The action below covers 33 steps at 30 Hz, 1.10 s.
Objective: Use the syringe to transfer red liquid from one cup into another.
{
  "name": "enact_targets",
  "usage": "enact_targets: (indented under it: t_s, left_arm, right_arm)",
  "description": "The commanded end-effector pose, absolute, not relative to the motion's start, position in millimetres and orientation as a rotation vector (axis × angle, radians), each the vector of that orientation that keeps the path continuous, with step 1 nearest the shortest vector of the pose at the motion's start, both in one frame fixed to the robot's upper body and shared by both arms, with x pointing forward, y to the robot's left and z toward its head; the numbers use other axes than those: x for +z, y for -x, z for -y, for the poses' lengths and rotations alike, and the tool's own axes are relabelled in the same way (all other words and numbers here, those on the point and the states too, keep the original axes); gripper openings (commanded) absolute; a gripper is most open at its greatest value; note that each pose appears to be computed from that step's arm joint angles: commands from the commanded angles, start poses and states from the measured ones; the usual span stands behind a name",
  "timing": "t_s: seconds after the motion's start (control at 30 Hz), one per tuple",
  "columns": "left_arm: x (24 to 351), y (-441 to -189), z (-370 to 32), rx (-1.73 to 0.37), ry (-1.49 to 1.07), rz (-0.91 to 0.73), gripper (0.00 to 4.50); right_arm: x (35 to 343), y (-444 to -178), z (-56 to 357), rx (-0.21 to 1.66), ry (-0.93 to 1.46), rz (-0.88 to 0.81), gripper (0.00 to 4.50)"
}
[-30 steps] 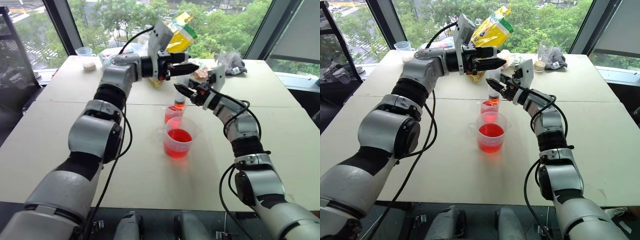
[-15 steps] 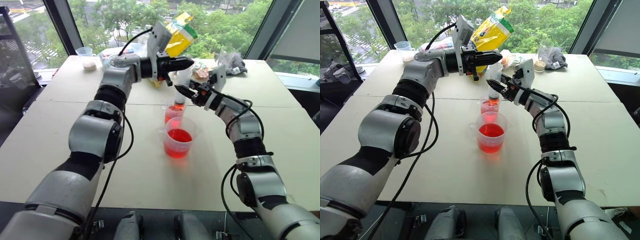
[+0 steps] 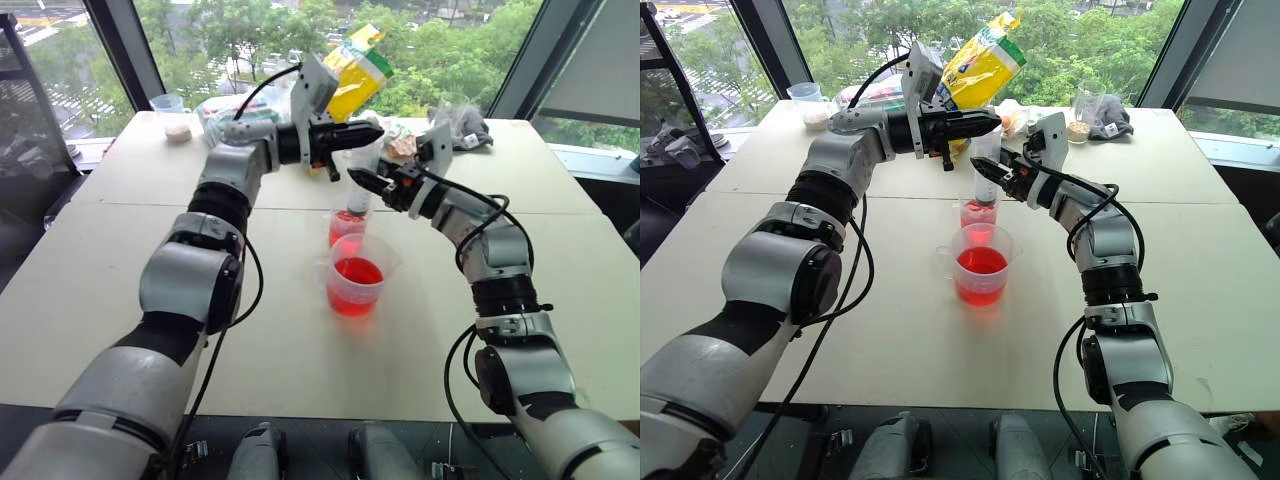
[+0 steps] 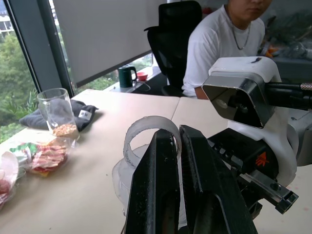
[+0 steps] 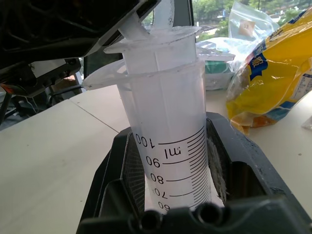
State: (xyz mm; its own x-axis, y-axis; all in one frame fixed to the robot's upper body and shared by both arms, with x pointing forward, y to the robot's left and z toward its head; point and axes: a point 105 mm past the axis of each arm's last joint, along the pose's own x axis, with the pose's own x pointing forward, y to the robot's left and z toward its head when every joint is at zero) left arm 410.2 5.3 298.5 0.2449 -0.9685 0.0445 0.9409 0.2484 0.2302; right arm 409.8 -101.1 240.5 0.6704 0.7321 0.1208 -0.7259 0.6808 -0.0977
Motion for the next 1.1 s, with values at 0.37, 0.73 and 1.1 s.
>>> enact_targets:
  t_s: [0.37, 0.73, 1.1]
  left_arm:
    - [278.3, -409.5, -7.7, -1.335, -0.172, 0.097, 0.08]
    - [316.5, -410.9, -39.8, -1.267, -0.156, 0.205, 4.35]
    - [295.1, -392.8, -100.4, -1.297, -0.173, 0.116, 4.44]
  right_arm:
    - [302.2, -390.6, 90.7, 0.880, 0.026, 0.390, 1.42]
    - [278.1, -397.0, 88.9, 0.881, 0.041, 0.328, 1.42]
    - [270.3, -400.0, 89.8, 0.881, 0.039, 0.311, 1.42]
